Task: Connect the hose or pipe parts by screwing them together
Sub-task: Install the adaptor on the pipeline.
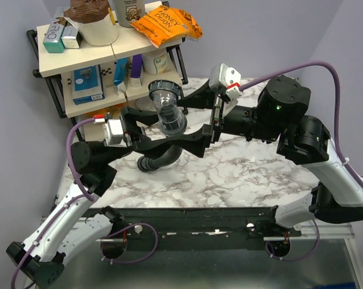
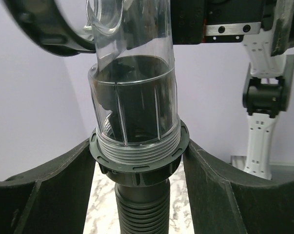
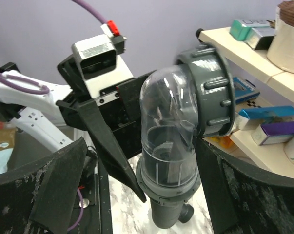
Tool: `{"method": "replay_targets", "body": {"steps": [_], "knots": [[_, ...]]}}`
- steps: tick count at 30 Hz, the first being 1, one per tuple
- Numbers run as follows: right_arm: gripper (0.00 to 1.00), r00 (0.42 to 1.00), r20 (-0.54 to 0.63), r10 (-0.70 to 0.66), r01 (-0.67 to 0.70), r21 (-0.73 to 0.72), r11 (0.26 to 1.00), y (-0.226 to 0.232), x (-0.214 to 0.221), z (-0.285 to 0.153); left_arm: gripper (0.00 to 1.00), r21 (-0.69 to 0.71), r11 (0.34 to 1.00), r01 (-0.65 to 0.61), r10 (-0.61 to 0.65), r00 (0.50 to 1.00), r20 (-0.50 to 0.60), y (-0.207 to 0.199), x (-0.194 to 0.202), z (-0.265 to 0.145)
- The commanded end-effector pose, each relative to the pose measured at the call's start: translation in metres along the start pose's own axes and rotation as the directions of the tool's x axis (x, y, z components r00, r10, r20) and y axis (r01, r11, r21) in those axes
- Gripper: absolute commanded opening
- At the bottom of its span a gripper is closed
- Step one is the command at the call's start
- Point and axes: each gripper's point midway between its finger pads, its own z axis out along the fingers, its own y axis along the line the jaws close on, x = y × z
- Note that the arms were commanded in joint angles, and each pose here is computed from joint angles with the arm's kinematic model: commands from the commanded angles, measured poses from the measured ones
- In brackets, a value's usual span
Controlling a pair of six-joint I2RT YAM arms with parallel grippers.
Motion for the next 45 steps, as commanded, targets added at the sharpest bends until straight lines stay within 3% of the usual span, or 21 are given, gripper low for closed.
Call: {"method": "replay_targets", "body": {"steps": [1,5,10,17,22,25,35,40,45], "knots": [[1.00,0.999,-0.029,0.028,-0.031,-0.122,0.992,0.017,0.009,0.008,0.00,0.130,0.991,-0.011,0.002,0.998,0.071,-0.025,-0.031,0.004],[1.00,0.998,-0.039,0.057,-0.063,-0.181,0.981,0.020,0.015,0.020,0.00,0.140,0.990,-0.013,0.002,0.997,0.076,-0.027,-0.033,0.005],[0.99,0.991,-0.097,0.091,-0.105,-0.148,0.983,0.008,0.041,0.035,0.00,0.134,0.991,-0.024,0.012,0.996,0.086,-0.028,-0.038,0.003],[0.96,0.976,-0.191,0.107,-0.096,0.066,0.993,-0.031,0.083,0.027,0.00,0.114,0.993,-0.038,0.029,0.996,0.081,-0.026,-0.037,0.000],[0.96,0.977,-0.191,0.091,-0.060,0.160,0.985,-0.045,0.082,0.008,0.00,0.102,0.994,-0.041,0.034,0.997,0.070,-0.024,-0.032,0.000],[0.96,0.984,-0.161,0.078,-0.053,0.149,0.987,-0.045,0.074,0.011,0.00,0.107,0.993,-0.040,0.033,0.997,0.071,-0.024,-0.031,0.000],[0.96,0.997,-0.071,0.044,-0.051,-0.096,0.994,-0.012,0.043,0.037,0.00,0.128,0.991,-0.026,0.022,0.999,0.033,-0.026,-0.021,-0.001],[0.97,1.000,-0.007,0.007,-0.008,-0.109,0.994,-0.009,0.024,0.029,0.00,0.121,0.992,-0.026,0.024,1.000,0.019,-0.025,-0.016,-0.002],[0.87,1.000,-0.011,-0.002,0.001,-0.113,0.994,-0.008,0.025,0.027,0.00,0.116,0.993,-0.013,0.013,1.000,0.003,-0.024,-0.009,-0.003]]}}
